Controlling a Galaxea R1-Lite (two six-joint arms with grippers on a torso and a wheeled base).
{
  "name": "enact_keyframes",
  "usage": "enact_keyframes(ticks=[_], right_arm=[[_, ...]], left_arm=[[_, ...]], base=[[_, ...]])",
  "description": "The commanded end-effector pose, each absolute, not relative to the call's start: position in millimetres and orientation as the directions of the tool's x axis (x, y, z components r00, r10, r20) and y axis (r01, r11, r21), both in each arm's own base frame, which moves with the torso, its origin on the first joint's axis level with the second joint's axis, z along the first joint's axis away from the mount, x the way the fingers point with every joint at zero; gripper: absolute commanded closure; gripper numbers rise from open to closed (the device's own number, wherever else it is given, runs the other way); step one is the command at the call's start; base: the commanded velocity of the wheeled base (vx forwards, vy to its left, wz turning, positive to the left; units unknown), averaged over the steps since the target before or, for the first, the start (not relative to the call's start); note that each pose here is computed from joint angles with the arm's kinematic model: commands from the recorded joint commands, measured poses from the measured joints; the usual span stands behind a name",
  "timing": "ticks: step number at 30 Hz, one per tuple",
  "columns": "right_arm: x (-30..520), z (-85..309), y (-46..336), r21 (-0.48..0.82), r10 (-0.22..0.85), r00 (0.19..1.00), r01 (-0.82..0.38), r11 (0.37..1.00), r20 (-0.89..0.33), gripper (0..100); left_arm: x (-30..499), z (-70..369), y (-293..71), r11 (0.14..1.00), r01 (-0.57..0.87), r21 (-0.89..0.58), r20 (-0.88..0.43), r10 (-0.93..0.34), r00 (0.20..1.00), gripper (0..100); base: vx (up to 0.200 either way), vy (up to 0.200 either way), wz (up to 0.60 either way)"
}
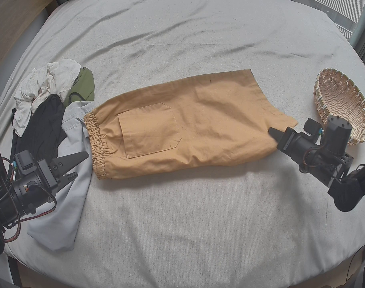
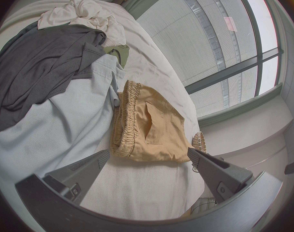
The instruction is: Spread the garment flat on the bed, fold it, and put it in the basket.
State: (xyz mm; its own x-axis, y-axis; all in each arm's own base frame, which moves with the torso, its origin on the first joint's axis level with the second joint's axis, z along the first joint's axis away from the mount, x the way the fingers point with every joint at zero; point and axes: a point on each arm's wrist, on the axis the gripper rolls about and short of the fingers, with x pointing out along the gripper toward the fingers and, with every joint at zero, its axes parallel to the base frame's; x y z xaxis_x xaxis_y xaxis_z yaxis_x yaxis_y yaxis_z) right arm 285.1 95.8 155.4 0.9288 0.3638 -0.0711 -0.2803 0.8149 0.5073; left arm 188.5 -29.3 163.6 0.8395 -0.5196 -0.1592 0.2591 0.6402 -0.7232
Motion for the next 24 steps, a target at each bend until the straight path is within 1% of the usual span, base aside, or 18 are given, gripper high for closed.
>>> enact_keyframes(ticks=[1, 7, 10, 15, 17, 18, 23, 24], right_arm=[[247.5, 171.8, 73.7, 0.489, 0.328, 0.943, -0.261, 0.832, -0.055, 100], [207.1, 170.6, 46.3, 0.438, 0.259, 0.956, -0.175, 0.882, -0.139, 100], [193.1, 169.8, 39.6, 0.432, 0.242, 0.959, -0.158, 0.888, -0.148, 100], [167.4, 160.9, 20.5, 0.401, 0.175, 0.965, -0.083, 0.912, -0.198, 100], [162.3, 157.5, 15.2, 0.394, 0.174, 0.961, -0.078, 0.916, -0.214, 100], [160.3, 156.7, 13.5, 0.396, 0.181, 0.959, -0.084, 0.915, -0.216, 0], [158.1, 157.4, 10.0, 0.395, 0.173, 0.962, -0.078, 0.915, -0.211, 0], [154.0, 160.6, 9.5, 0.395, 0.172, 0.966, -0.084, 0.915, -0.192, 0]], left_arm=[[192.8, 158.4, -32.6, 0.637, 0.258, -0.726, -0.172, -0.532, 0.829, 0], [199.8, 151.0, -36.6, 0.637, 0.243, -0.732, -0.204, -0.545, 0.813, 0], [204.8, 146.9, -40.5, 0.634, 0.245, -0.733, -0.214, -0.557, 0.803, 0], [222.9, 133.7, -56.7, 0.621, 0.284, -0.731, -0.211, -0.602, 0.770, 0], [227.8, 129.7, -62.5, 0.611, 0.302, -0.731, -0.201, -0.616, 0.762, 0], [230.0, 128.1, -64.5, 0.609, 0.310, -0.730, -0.194, -0.620, 0.760, 0], [234.3, 123.8, -74.8, 0.588, 0.346, -0.732, -0.171, -0.649, 0.741, 0], [234.7, 121.6, -79.7, 0.582, 0.355, -0.732, -0.172, -0.662, 0.729, 0]], base=[[0.000, 0.000, 0.00], [0.000, 0.000, 0.00], [0.000, 0.000, 0.00], [0.000, 0.000, 0.00], [0.000, 0.000, 0.00], [0.000, 0.000, 0.00], [0.000, 0.000, 0.00], [0.000, 0.000, 0.00]])
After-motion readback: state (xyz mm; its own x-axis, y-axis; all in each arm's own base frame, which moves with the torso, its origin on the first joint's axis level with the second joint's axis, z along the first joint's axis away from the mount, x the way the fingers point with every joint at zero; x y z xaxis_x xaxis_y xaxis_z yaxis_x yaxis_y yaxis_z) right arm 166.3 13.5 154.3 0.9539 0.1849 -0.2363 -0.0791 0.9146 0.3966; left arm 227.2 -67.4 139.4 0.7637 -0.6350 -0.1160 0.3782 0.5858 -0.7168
